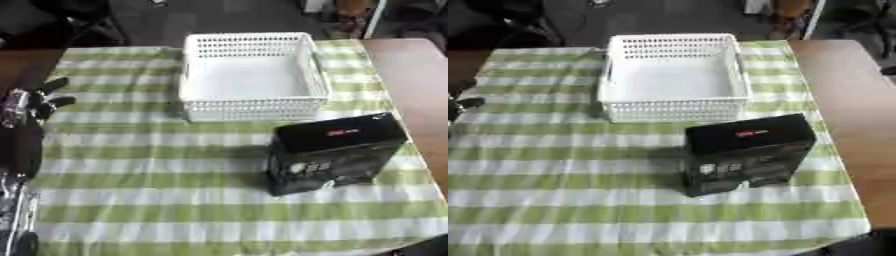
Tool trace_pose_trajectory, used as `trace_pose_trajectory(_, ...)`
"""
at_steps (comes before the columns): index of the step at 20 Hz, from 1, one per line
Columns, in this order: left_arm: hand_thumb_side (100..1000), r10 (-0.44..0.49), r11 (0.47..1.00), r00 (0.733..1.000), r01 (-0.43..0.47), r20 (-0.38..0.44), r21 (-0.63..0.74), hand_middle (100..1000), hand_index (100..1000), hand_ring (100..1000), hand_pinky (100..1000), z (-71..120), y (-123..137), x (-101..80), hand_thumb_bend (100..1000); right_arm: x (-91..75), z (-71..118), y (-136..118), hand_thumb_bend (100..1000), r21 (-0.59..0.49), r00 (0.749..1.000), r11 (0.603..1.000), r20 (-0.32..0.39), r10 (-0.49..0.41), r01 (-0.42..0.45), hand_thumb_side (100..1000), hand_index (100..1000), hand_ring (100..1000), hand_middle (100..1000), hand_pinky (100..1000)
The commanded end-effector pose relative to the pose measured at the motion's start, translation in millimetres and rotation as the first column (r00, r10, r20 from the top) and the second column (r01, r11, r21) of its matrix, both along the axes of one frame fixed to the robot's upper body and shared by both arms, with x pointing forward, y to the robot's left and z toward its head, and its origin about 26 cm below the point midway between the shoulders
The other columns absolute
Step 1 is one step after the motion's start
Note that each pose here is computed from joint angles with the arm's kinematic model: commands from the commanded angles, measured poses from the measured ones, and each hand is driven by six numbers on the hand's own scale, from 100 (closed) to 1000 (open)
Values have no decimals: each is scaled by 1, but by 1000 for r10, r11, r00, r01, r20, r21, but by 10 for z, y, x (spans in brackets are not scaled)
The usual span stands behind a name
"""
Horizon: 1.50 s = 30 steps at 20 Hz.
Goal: Pick up objects on the table and place them in the box.
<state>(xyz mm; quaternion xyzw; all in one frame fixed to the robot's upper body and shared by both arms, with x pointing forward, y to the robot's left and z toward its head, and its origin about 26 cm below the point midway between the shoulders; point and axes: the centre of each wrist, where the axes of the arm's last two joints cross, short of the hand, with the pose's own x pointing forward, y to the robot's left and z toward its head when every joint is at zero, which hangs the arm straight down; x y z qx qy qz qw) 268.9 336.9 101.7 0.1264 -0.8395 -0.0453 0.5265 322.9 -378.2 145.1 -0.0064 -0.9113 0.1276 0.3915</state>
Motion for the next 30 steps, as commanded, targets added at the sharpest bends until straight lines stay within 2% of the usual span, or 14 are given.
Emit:
trace_pose_trajectory(1, 1000, -3, 1000, 999, 3, 34, 8, 967, 934, 841, 729, 94, 10, 3, 100, -8, 82, -31, 492, -20, 1000, 1000, 16, -4, 4, 892, 1000, 801, 838, 638)
trace_pose_trajectory(14, 1000, -5, 1000, 999, 5, 34, 8, 967, 933, 842, 729, 94, 8, 1, 100, -6, 99, 1, 495, -40, 1000, 999, 16, 18, -18, 892, 1000, 800, 836, 639)
trace_pose_trajectory(18, 1000, -8, 1000, 999, 8, 32, 8, 965, 933, 842, 729, 92, 5, 4, 100, 11, 177, 154, 505, -163, 994, 981, 15, 112, -108, 891, 1000, 801, 836, 640)
trace_pose_trajectory(22, 1000, -16, 1000, 999, 15, 31, 9, 965, 932, 842, 729, 90, -4, 9, 100, 28, 226, 418, 505, -283, 968, 928, -1, 252, -242, 894, 1000, 801, 837, 643)
trace_pose_trajectory(26, 1000, -20, 1000, 999, 20, 29, 9, 966, 932, 843, 729, 87, -8, 12, 100, 38, 244, 577, 502, -311, 945, 897, -11, 328, -315, 895, 1000, 799, 836, 641)
trace_pose_trajectory(30, 1000, -22, 1000, 999, 22, 29, 9, 966, 931, 843, 730, 88, -7, 13, 100, 48, 245, 634, 507, -306, 934, 887, -20, 358, -346, 916, 1000, 798, 835, 640)
